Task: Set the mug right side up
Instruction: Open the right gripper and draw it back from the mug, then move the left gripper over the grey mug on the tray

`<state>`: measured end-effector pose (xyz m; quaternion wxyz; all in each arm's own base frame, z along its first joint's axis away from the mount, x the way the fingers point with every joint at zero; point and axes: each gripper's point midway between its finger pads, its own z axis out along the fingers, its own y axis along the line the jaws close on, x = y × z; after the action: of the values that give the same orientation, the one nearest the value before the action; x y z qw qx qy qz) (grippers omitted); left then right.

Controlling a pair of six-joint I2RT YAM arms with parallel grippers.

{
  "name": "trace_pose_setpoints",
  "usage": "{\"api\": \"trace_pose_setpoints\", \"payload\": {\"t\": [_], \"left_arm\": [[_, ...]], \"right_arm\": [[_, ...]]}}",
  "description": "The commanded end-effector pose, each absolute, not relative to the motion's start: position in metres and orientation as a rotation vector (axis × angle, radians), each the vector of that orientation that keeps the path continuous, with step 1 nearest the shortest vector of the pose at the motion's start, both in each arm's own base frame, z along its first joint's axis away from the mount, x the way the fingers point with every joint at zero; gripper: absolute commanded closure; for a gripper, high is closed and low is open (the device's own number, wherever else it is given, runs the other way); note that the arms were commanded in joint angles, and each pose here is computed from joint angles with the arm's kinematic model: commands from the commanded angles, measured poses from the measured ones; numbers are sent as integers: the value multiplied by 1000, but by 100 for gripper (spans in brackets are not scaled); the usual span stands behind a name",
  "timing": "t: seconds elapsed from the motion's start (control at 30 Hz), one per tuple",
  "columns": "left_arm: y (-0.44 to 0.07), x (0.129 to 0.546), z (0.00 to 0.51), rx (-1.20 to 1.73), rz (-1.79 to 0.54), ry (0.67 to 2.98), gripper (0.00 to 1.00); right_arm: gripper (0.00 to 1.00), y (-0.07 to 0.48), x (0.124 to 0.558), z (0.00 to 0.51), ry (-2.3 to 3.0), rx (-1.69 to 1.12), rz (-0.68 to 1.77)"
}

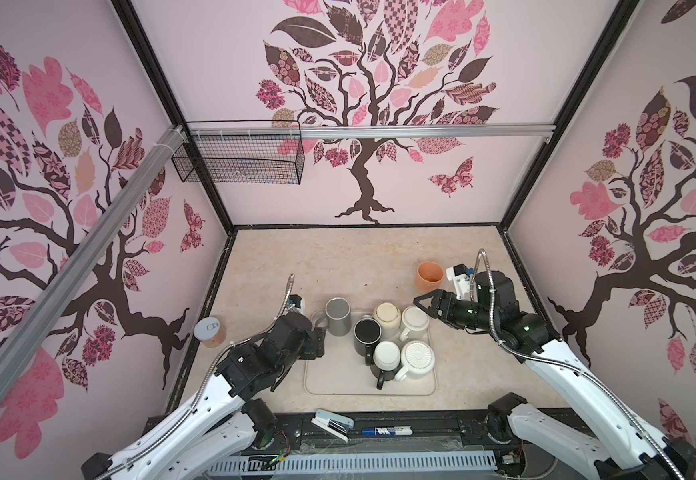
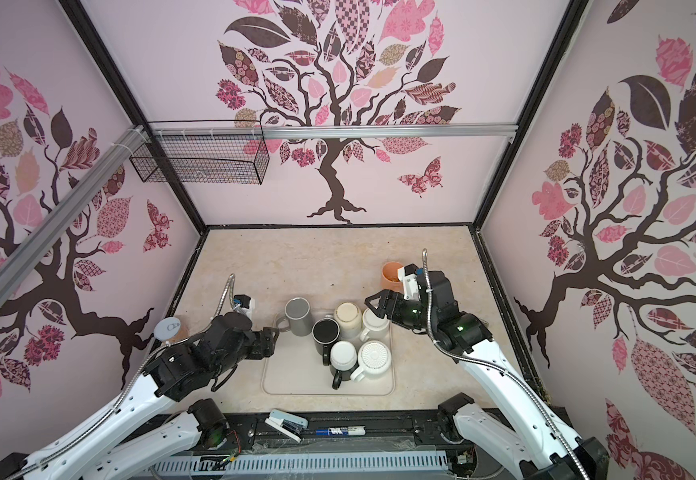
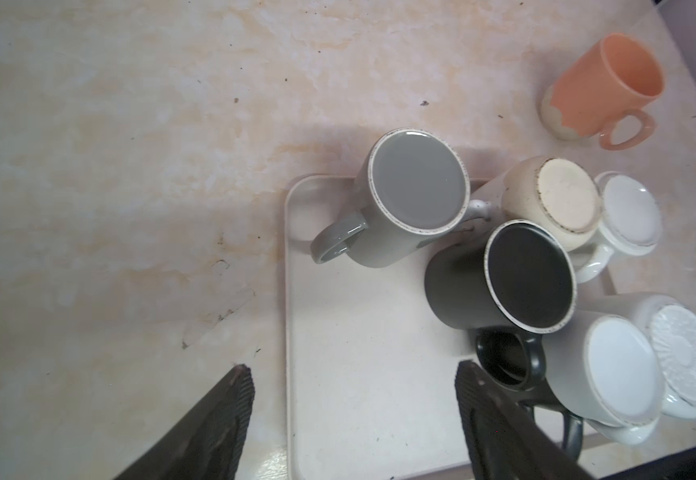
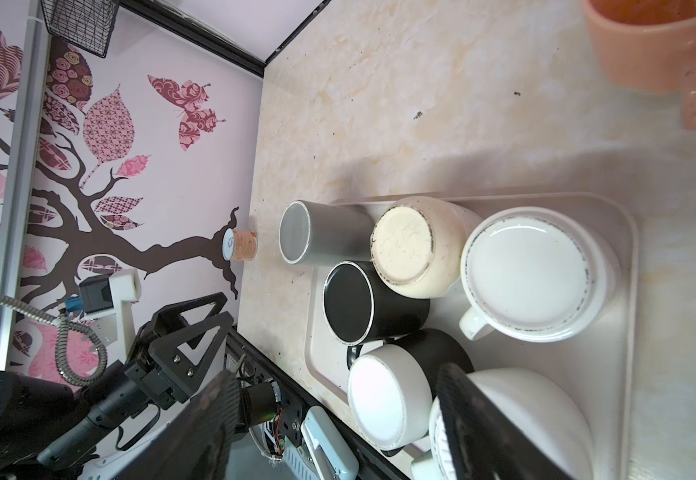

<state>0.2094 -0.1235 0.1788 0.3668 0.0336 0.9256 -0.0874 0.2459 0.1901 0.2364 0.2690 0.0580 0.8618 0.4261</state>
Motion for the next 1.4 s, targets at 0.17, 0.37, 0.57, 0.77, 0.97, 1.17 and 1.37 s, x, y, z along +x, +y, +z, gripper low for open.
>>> {"api": "trace_pose_setpoints", "payload": {"t": [0.17,0.37,0.57,0.77,0.97,1.17,1.37], "left_arm": [[-120,231,198,146,-63,2329,20],[-138,247,182,107,-84,2374,15],[-153,260,163,204,-66,2389,13],[-171,265,155,277,-167,2383,10],[-185,274,150,320,-316,2426,7],[-183,284,145,282,-374,2454,6],[-187,284,132,286,-391,2487,5]], "right_arm": [[20,189,253,233,2308,121,1110],[19,186,252,227,2315,117,1077],[19,187,251,223,2310,108,1088],[19,182,252,222,2301,103,1048],[19,184,254,217,2318,108,1046],[18,185,258,221,2302,116,1053],[18,185,258,216,2307,119,1053]]}}
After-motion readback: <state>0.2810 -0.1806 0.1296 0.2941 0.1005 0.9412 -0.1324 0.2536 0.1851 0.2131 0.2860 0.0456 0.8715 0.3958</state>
